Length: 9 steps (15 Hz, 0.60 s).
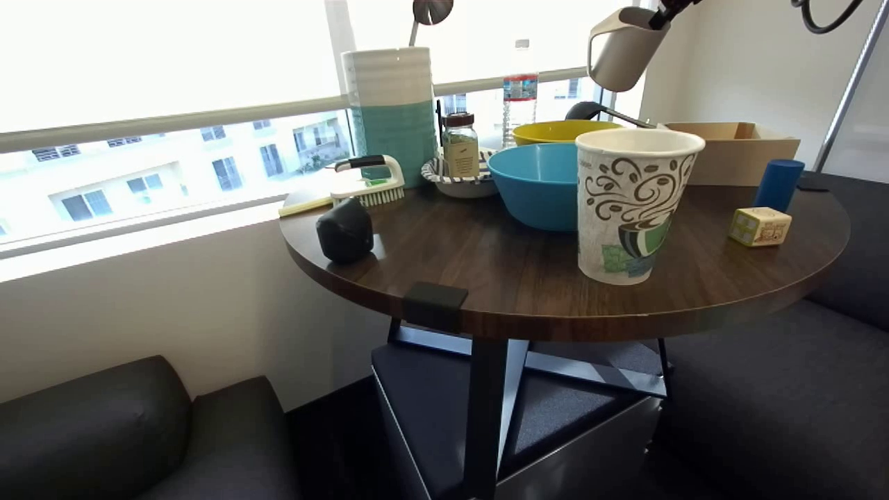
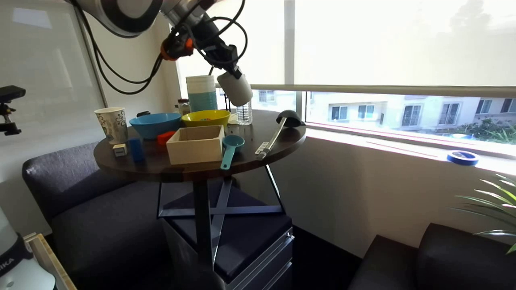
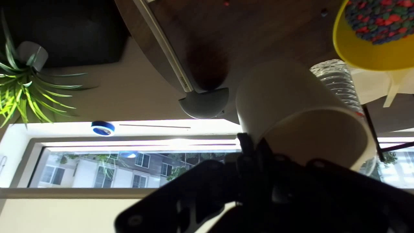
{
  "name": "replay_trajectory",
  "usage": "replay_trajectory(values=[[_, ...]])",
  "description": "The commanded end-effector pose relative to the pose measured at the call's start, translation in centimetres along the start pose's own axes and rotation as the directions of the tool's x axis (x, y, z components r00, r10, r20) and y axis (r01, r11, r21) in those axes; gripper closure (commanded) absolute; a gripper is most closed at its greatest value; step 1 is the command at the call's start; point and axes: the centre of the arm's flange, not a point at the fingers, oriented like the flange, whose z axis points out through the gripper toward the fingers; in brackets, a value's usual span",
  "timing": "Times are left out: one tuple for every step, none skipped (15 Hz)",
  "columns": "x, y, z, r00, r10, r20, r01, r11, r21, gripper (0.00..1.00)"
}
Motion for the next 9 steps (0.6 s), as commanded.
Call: replay_trajectory(values=[[3.0,1.2,2.3,0.998,0.048,0.035,-0.047,0.999,-0.008,0.99],[3.1,1.4,2.9,0.997,0.062,0.054,-0.062,0.998,-0.001,0.99],[1.0,1.3,1.9,0.999,0.033,0.033,-0.033,0.999,-0.009,0.95],[1.3,1.5,2.5,0.998,0.038,0.045,-0.038,0.999,-0.009,0.95],[1.5,1.6,2.9,0.998,0.040,0.049,-0.040,0.999,-0.010,0.95],[1.6,1.6,3.2,0.998,0.041,0.051,-0.040,0.999,-0.010,0.95],[1.7,1.5,3.3,0.998,0.041,0.052,-0.040,0.999,-0.010,0.95],[1.7,1.5,3.3,0.998,0.041,0.052,-0.041,0.999,-0.010,0.95],[1.7,1.5,3.2,0.998,0.042,0.053,-0.041,0.999,-0.010,0.99]])
